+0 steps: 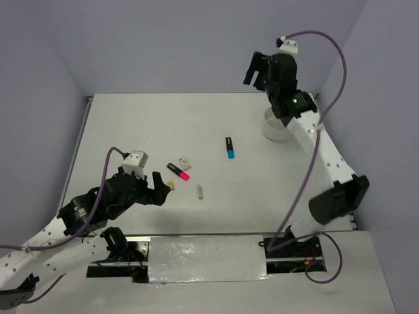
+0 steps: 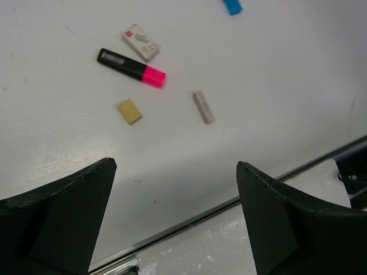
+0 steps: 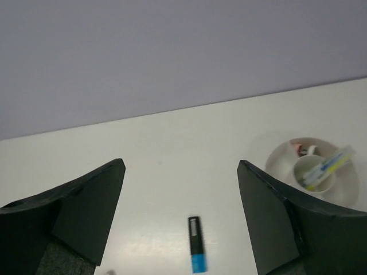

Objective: Sort the stationery into containers
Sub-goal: Pick up the stapler from the center of the board.

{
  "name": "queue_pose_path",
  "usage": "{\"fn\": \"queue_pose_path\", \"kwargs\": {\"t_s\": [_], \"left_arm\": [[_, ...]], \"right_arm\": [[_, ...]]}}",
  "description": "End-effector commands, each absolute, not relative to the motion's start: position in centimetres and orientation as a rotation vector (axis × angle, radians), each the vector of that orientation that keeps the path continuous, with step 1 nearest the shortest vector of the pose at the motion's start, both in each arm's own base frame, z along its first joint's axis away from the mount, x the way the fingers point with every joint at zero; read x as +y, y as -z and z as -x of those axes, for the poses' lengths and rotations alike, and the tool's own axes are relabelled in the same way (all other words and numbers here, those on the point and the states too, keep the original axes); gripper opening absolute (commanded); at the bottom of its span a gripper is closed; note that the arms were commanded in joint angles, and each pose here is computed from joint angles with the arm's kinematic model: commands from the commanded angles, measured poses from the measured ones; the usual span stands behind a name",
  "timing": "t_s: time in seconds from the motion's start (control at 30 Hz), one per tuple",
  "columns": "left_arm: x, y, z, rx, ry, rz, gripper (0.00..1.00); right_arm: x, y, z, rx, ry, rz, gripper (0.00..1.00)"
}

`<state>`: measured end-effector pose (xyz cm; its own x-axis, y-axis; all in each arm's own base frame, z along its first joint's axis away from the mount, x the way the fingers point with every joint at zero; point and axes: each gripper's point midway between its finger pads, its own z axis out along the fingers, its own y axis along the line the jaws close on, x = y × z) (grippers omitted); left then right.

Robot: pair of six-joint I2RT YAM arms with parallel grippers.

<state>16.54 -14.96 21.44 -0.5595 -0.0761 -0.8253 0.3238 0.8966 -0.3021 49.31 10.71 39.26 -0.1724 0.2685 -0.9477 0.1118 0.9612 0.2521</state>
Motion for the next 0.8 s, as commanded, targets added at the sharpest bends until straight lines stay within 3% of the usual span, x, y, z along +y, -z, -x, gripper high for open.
{"fn": "queue_pose_path", "kwargs": {"t_s": [0.0,0.07,0.1,0.13,0.2,0.3,0.47,0.63,0.77], "left_arm": [[-12.9,-21.8,-17.9,2.111,0.405,-0.016,0.99],[-12.4,-21.9,-18.3,2.122,0.358,0.024,0.99],[-12.2,-21.8,-18.4,2.123,0.349,0.056,0.99],[-12.3,-21.7,-18.4,2.125,0.353,0.065,0.99],[-12.6,-21.3,-18.3,2.135,0.382,0.119,0.99],[-12.0,-21.6,-18.3,2.124,0.376,0.166,0.99],[-9.1,-24.8,-18.6,2.060,0.229,0.118,0.99],[-6.9,-24.0,-19.6,2.020,0.041,0.121,0.99],[-7.4,-24.1,-19.6,2.014,0.078,0.110,0.99]], "right_arm": [[15.1,-35.8,-42.5,1.867,-0.318,-0.106,0.86],[16.2,-33.6,-39.7,1.915,-0.344,-0.080,0.84],[16.6,-29.8,-38.0,1.990,-0.334,-0.053,0.80],[16.3,-30.2,-36.1,1.972,-0.347,-0.063,0.77],[17.9,-25.7,-32.8,2.035,-0.410,-0.048,0.63],[20.2,-22.5,-28.2,2.087,-0.502,-0.008,0.52],[24.9,-17.5,-23.7,2.220,-0.557,0.092,0.54],[28.9,-15.5,-22.5,2.280,-0.530,0.159,0.60],[31.1,-12.2,-23.2,2.375,-0.348,0.209,0.65]]}}
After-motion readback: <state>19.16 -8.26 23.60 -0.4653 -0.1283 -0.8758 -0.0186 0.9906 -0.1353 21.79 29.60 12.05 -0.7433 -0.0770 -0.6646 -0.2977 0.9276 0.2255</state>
